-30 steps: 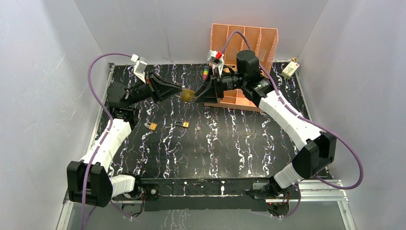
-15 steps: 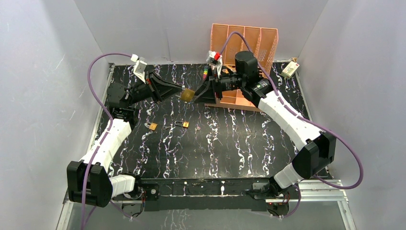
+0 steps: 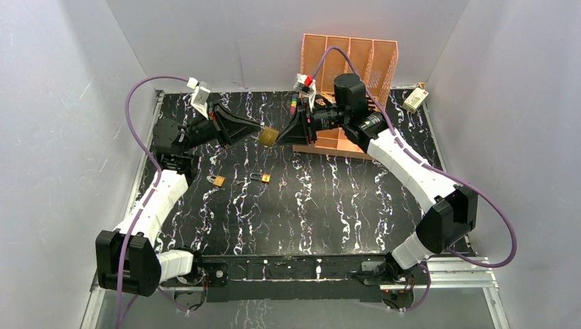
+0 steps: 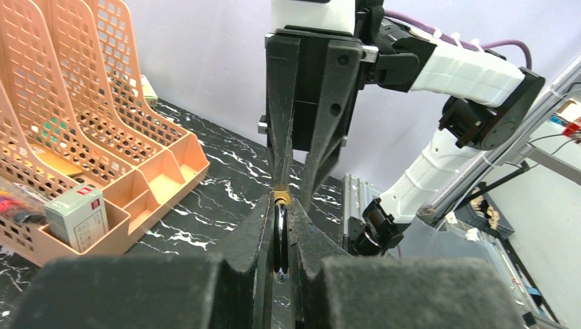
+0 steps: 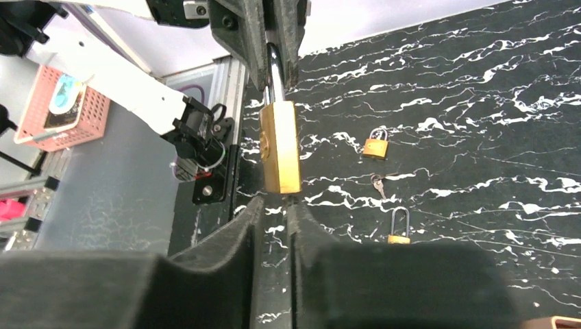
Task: Lock with the key
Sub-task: Lock the lock.
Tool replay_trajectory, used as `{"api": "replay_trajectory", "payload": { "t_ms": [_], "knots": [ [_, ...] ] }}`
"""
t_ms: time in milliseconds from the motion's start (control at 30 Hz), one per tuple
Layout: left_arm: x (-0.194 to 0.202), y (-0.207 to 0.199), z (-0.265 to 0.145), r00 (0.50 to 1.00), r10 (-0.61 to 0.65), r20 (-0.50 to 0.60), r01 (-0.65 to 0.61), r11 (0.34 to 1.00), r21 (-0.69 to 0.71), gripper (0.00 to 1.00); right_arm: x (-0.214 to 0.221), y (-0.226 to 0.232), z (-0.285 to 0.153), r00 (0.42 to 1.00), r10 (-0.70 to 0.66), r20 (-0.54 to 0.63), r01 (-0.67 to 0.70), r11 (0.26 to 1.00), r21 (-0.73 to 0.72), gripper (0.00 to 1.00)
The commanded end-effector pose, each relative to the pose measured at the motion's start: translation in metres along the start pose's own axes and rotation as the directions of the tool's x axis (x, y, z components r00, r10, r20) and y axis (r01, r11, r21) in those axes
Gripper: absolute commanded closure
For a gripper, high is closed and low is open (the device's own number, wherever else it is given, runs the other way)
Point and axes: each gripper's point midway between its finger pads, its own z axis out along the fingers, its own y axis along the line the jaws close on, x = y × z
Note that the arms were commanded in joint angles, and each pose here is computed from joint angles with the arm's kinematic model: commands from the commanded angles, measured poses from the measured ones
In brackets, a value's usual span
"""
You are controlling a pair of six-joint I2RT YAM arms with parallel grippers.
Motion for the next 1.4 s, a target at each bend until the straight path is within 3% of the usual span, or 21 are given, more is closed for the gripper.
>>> {"api": "replay_trajectory", "payload": {
  "t_ms": [0,100,533,900,1033,1133,1267,1367],
  "knots": [
    [-0.017,-0.012,0.001,0.995,0.09,0.05,-0.09,0.996,0.018,1.0,-0.01,0.005,0.001,0.998,-0.051,0.02,0.051,0.998,-0.022,0.84],
    [-0.016,-0.01,0.0,0.995,0.087,0.05,-0.088,0.996,0.014,1.0,-0.011,0.005,0.0,0.998,-0.053,0.019,0.053,0.998,-0.023,1.0],
    [-0.024,-0.012,-0.001,0.992,0.108,0.06,-0.109,0.994,0.016,1.0,0.012,-0.005,-0.029,0.994,-0.108,0.0,0.108,0.992,0.06,1.0],
    [-0.024,-0.006,-0.001,0.994,0.091,0.064,-0.092,0.996,0.014,1.0,0.043,-0.02,-0.06,0.999,-0.04,-0.025,0.045,0.978,0.205,1.0],
    [-0.007,0.011,-0.001,0.998,0.01,0.068,-0.009,1.0,-0.027,1.0,0.059,-0.037,-0.071,0.999,0.023,-0.043,-0.007,0.942,0.336,1.0],
    [0.009,0.032,-0.002,0.987,-0.092,0.131,0.107,0.988,-0.115,1.0,0.068,-0.042,-0.077,0.998,0.061,-0.019,-0.048,0.913,0.404,1.0],
    [0.046,0.064,-0.001,0.954,-0.181,0.241,0.246,0.929,-0.278,1.0,0.088,-0.055,-0.092,0.991,0.137,0.01,-0.12,0.83,0.545,1.0],
    [0.084,0.072,0.012,0.946,-0.223,0.235,0.296,0.891,-0.346,1.0,0.103,-0.057,-0.099,0.982,0.186,0.022,-0.163,0.79,0.59,1.0]
  ]
}}
